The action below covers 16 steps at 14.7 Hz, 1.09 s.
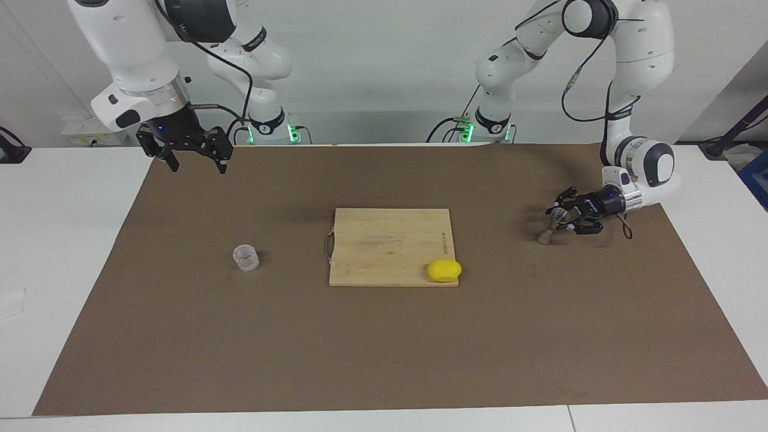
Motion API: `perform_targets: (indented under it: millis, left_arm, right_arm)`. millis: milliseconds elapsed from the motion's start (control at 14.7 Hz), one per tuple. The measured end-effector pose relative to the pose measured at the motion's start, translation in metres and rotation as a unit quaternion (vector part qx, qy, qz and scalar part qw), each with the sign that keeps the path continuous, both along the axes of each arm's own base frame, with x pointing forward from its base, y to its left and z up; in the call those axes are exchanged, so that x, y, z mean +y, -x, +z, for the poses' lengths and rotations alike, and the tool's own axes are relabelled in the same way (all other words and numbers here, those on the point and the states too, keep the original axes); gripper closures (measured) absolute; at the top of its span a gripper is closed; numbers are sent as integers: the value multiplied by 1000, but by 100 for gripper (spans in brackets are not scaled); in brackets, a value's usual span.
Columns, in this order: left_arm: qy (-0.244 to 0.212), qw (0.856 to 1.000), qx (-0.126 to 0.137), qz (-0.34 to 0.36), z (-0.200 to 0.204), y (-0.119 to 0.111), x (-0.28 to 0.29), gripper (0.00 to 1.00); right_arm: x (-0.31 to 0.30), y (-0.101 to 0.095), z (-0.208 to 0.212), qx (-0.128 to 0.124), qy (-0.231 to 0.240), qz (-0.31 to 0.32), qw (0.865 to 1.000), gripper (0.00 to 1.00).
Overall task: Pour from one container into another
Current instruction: 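Carry the dark cup with the left gripper toward the cutting board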
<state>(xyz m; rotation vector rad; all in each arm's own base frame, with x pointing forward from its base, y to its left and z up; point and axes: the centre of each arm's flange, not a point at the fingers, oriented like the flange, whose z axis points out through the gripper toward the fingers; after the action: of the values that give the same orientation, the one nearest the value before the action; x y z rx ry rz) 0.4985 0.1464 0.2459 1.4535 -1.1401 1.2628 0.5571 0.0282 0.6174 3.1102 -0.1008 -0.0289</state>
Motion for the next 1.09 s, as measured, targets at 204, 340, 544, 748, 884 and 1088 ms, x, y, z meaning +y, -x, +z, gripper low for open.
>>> perform_targets:
  millis: [204,340,544,748,884,1088]
  left_arm:
    - [-1,1000,-6,-13,5,-9,-12,50]
    - [-1,999,-5,-32,13,-21,-32,50]
    - [3,998,-10,-65,29,-36,-76,50]
    - [13,995,-11,-103,42,-45,-134,50]
    - [26,992,-12,-120,49,-44,-172,50]
    - [51,990,-6,-129,53,-33,-231,50]
  right_arm:
    - [0,0,0,0,0,0,1000,0]
    - [0,0,0,0,0,0,1000,0]
    - [0,0,0,0,0,0,1000,0]
    - [0,0,0,0,0,0,1000,0]
    - [0,0,0,0,0,0,1000,0]
    - [0,0,0,0,0,0,1000,0]
